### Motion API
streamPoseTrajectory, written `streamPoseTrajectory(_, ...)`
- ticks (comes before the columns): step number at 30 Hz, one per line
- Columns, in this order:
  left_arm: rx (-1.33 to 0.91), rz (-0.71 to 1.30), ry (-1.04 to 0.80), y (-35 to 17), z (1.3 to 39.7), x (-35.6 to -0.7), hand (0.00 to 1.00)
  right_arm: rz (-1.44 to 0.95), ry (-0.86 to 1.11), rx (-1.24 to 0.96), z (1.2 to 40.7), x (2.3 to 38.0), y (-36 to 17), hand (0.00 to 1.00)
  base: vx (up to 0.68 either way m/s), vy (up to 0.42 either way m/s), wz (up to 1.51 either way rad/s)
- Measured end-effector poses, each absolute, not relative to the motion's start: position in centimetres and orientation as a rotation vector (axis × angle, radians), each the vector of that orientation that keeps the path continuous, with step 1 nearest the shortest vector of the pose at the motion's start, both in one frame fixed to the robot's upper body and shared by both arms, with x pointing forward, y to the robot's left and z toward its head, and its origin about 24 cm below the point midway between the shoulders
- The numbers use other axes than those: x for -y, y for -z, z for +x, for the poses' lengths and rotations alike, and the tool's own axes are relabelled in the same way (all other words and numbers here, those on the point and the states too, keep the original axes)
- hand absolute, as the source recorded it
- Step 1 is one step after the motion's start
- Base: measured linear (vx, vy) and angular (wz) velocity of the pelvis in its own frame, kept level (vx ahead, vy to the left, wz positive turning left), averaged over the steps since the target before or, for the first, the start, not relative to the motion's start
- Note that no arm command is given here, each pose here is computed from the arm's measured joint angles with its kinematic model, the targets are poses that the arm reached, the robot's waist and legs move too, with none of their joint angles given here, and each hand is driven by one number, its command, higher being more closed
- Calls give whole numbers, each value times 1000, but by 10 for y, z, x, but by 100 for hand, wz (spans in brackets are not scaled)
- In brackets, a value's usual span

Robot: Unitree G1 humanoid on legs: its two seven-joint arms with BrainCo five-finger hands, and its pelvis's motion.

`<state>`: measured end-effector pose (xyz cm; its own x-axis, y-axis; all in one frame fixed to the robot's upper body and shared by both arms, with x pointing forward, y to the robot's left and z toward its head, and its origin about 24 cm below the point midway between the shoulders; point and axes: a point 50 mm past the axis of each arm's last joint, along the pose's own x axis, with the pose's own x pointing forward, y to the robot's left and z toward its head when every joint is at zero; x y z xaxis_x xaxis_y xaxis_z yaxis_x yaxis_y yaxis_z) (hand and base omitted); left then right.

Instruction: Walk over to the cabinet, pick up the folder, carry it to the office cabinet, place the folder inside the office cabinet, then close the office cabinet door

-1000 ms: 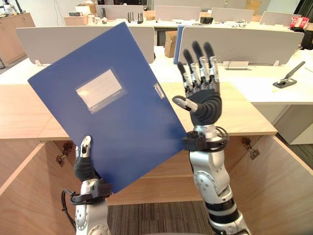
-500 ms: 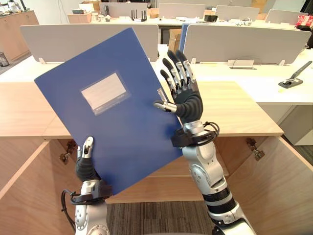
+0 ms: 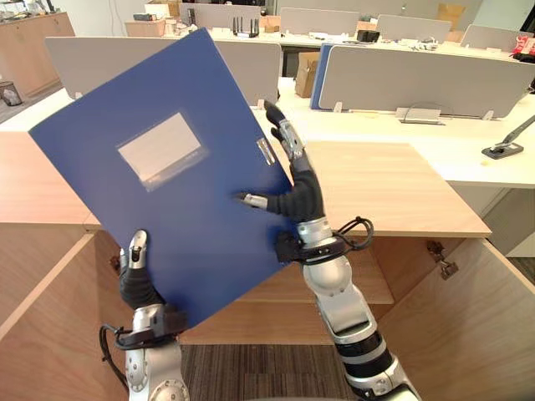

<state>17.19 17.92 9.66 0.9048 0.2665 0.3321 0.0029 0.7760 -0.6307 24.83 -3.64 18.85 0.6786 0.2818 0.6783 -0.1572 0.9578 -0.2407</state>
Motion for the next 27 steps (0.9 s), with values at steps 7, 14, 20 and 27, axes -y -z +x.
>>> streamPoseTrajectory(7, 477, -603, -158, -108, 168, -189, 100, -107, -314, 706, 255, 34, -176, 0, 0, 0, 0)
streamPoseTrajectory(14, 477, -553, -137, -110, 169, -191, 100, 7, -351, 573, 268, 38, -156, 0, 0, 0, 0)
streamPoseTrajectory(20, 511, -522, -98, -120, 170, -192, 100, 122, -371, 501, 278, 44, -149, 0, 0, 0, 0)
streamPoseTrajectory(27, 543, -500, -55, -129, 175, -191, 100, 230, -398, 431, 296, 43, -148, 0, 0, 0, 0)
